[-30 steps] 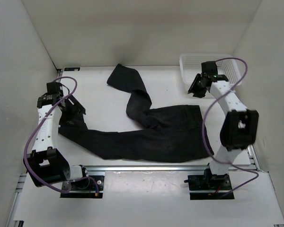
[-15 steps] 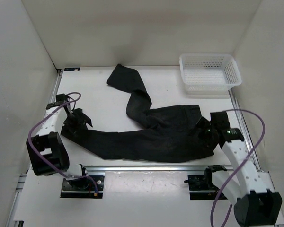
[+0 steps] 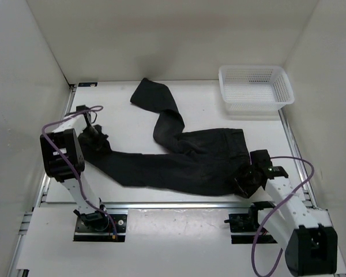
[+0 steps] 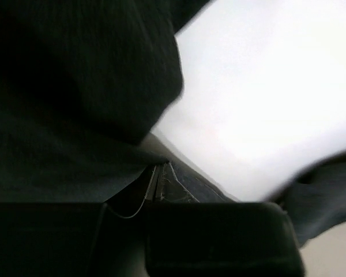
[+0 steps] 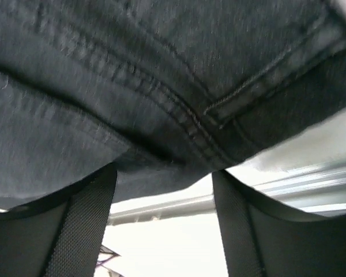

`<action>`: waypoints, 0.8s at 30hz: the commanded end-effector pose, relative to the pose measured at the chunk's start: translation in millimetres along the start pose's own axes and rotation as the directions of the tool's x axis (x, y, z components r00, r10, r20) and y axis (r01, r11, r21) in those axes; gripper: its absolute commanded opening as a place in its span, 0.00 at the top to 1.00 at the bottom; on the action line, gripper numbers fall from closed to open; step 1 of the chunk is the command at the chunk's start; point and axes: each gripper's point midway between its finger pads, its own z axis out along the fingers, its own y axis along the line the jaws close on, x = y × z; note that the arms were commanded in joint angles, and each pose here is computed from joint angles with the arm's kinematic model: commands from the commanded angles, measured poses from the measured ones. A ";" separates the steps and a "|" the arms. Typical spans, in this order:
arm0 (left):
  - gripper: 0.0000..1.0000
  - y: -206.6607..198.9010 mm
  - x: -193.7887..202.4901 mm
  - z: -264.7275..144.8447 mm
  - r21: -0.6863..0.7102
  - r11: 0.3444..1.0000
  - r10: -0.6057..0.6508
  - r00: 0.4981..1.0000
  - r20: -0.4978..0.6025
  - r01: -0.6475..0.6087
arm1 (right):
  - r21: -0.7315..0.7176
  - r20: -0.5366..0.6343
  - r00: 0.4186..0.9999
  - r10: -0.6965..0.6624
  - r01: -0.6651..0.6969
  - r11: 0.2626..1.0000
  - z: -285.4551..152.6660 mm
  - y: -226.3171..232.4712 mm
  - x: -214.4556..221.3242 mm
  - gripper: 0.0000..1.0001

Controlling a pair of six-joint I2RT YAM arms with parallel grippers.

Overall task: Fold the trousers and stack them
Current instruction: Flatten the trousers out

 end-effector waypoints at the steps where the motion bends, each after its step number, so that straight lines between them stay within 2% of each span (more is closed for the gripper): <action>1: 0.89 -40.0 -32.4 -20.1 0.072 0.996 0.038 0.994 0.101 -0.046 | -0.018 0.077 0.996 0.034 -0.032 0.999 15.1 17.1 -26.1 0.33; 3: 0.89 -49.0 -39.7 -21.8 0.068 0.996 0.048 0.993 0.109 -0.055 | -0.022 0.103 0.994 0.032 -0.030 0.999 20.3 25.3 -37.2 0.43; 4: 0.89 -62.8 -48.1 -35.8 0.087 0.992 0.073 0.986 0.150 -0.087 | -0.001 0.111 0.993 0.033 -0.033 0.999 24.9 26.5 -43.0 0.48; 7: 0.89 -75.4 -51.4 -53.1 0.071 0.990 0.106 0.978 0.180 -0.120 | 0.021 0.160 0.987 0.023 -0.026 0.999 33.3 34.9 -62.3 0.76; 8: 0.89 -83.8 -59.5 -66.3 0.084 0.988 0.107 0.970 0.216 -0.128 | -0.002 0.184 0.983 0.012 -0.012 1.000 28.8 51.1 -72.1 0.92; 9: 0.89 -86.6 -56.9 -71.3 0.074 0.988 0.118 0.968 0.220 -0.137 | 0.043 0.200 0.980 0.002 -0.011 0.999 31.7 48.3 -79.3 0.99; 12: 0.89 -101.0 -68.1 -94.0 0.077 0.980 0.154 0.948 0.280 -0.182 | 0.081 0.269 0.963 -0.015 -0.008 0.997 19.4 58.0 -100.7 0.99; 13: 0.89 -101.1 -70.7 -99.0 0.063 0.978 0.174 0.942 0.287 -0.200 | 0.075 0.328 0.944 -0.031 0.007 0.997 9.7 68.6 -116.1 0.99; 14: 0.89 -114.5 -77.8 -114.2 0.076 0.969 0.198 0.923 0.331 -0.235 | 0.081 0.353 0.935 -0.024 -0.005 0.997 4.2 69.8 -123.8 0.99; 15: 0.80 -119.4 -82.0 -120.4 0.076 0.964 0.215 0.914 0.343 -0.256 | 0.085 0.373 0.927 -0.035 0.003 0.996 -1.2 73.3 -129.3 0.99; 16: 0.69 -115.4 -80.1 -115.5 0.045 0.965 0.234 0.924 0.301 -0.259 | 0.066 0.392 0.920 -0.031 0.006 0.998 -10.3 82.5 -137.5 0.99; 17: 0.52 -116.3 -84.7 -121.6 0.025 0.957 0.267 0.912 0.312 -0.289 | 0.079 0.398 0.916 -0.052 0.022 0.997 -14.1 82.7 -139.7 0.99; 20: 0.02 -117.3 -94.1 -155.6 0.000 0.960 0.258 0.880 0.399 -0.281 | 0.109 0.380 0.922 -0.074 0.034 0.993 -14.3 78.2 -137.2 0.99; 21: 0.00 -105.1 -94.6 -154.2 -0.023 0.965 0.249 0.881 0.403 -0.262 | 0.117 0.374 0.924 -0.075 0.033 0.993 -14.2 76.3 -135.8 0.99; 22: 0.04 -98.9 -89.7 -173.8 0.001 0.965 0.233 0.864 0.445 -0.261 | 0.115 0.375 0.924 -0.075 0.033 0.993 -17.5 75.3 -134.2 0.99; 23: 0.18 -90.4 -88.5 -176.3 0.007 0.968 0.219 0.861 0.459 -0.250 | 0.107 0.382 0.921 -0.073 0.035 0.994 -19.9 74.2 -132.9 0.99; 24: 0.64 -66.9 -79.2 -152.3 0.016 0.976 0.195 0.900 0.390 -0.219 | 0.109 0.382 0.920 -0.084 0.045 0.993 -20.6 71.8 -131.4 0.99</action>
